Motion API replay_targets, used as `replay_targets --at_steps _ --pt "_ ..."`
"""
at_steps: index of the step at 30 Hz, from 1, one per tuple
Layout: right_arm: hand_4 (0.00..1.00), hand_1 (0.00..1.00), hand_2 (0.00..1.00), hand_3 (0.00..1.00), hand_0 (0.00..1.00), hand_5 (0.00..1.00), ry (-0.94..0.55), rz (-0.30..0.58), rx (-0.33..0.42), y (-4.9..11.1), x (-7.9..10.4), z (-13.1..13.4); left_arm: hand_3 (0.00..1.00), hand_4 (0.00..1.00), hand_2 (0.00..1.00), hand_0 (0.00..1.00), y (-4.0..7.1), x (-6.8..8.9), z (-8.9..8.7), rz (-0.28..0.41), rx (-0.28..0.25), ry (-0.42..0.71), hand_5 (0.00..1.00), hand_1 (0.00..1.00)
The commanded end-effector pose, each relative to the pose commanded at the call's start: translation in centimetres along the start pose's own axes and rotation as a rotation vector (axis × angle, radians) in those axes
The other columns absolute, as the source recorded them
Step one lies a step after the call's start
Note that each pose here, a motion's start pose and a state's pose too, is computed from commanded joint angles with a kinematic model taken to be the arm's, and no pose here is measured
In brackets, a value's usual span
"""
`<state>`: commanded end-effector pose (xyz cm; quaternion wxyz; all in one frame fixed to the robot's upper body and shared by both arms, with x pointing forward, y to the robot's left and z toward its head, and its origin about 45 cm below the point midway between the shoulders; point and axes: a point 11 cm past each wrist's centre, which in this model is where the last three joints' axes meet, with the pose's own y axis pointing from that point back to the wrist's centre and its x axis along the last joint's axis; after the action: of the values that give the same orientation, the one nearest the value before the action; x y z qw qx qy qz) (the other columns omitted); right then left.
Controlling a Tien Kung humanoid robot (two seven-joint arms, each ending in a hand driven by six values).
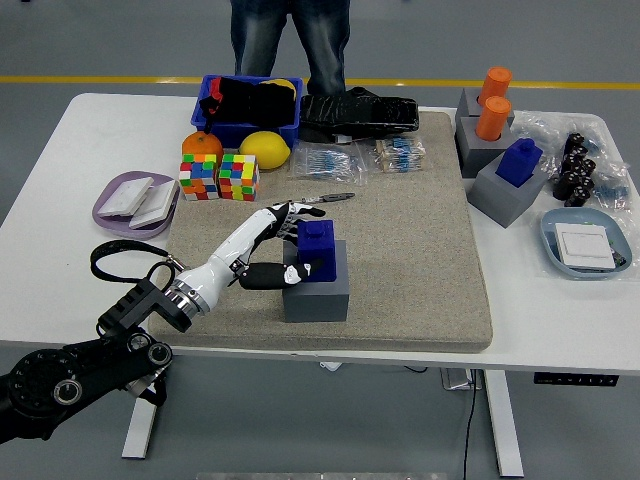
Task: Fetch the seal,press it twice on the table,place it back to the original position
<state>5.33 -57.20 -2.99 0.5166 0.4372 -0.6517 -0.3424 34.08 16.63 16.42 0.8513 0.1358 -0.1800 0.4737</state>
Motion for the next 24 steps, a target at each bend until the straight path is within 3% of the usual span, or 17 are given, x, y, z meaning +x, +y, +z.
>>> replay_targets --at_steps 24 --pt "0.814 0.7 0.671 0.65 0.792 0.461 -0.001 0.001 0.002 0.0 0.01 -0.09 0.784 0.587 0.493 0.549 -0.04 0.34 0.21 -0.001 -0.006 -0.021 0.002 0.476"
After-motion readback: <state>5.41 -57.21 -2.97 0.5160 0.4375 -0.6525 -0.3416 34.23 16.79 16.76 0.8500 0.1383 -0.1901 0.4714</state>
